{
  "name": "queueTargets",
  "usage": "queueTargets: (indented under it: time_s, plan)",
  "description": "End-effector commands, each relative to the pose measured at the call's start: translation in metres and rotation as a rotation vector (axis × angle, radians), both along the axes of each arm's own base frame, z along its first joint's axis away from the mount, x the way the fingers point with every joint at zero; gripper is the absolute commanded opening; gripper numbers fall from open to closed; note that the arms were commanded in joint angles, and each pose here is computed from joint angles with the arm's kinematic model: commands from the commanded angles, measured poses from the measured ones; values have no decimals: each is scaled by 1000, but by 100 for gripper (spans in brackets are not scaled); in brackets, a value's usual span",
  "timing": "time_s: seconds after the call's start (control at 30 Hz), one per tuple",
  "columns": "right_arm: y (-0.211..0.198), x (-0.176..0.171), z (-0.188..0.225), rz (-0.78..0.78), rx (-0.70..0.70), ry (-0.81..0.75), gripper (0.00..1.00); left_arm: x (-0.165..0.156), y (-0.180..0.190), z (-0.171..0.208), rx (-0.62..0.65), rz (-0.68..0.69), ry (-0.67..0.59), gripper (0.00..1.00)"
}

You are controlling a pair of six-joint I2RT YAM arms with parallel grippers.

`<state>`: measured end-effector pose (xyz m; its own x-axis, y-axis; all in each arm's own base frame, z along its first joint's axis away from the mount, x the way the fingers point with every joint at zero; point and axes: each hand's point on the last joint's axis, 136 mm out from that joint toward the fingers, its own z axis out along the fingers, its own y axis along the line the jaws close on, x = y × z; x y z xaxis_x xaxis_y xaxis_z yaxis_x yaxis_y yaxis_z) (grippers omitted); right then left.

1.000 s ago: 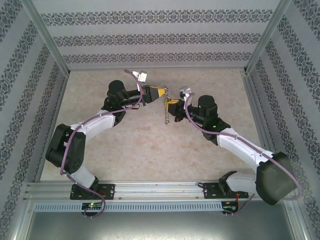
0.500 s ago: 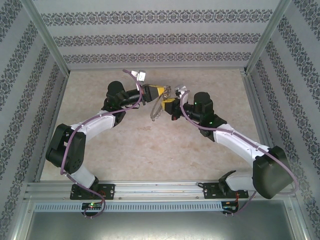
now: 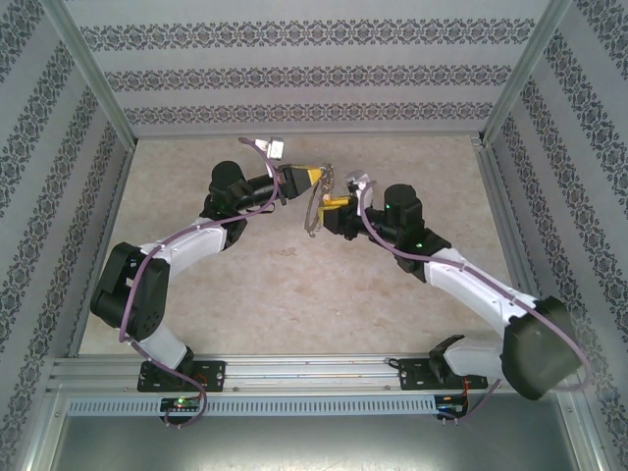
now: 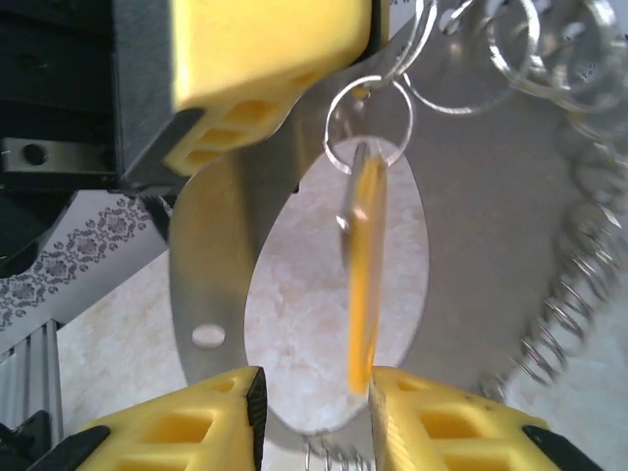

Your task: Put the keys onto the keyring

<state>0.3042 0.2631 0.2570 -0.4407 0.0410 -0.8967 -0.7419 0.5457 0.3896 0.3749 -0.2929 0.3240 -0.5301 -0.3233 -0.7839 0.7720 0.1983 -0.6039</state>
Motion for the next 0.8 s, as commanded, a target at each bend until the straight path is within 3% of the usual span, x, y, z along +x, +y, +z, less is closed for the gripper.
queueTargets:
  time_s: [0.0, 0.3, 0.47, 0.77]
  plan:
    - [-19, -10, 15, -37, 46, 1, 35, -2, 3, 16, -45, 36, -63, 0]
    - [-57, 14, 80, -197, 235, -24, 38, 5, 9, 12, -69, 114, 8, 0]
    - [-43, 30, 106, -87, 360, 29, 36, 3, 7, 10, -81, 131, 33, 0]
    - [-27, 51, 112, 34, 543, 126, 35, -2, -1, 10, -84, 130, 47, 0]
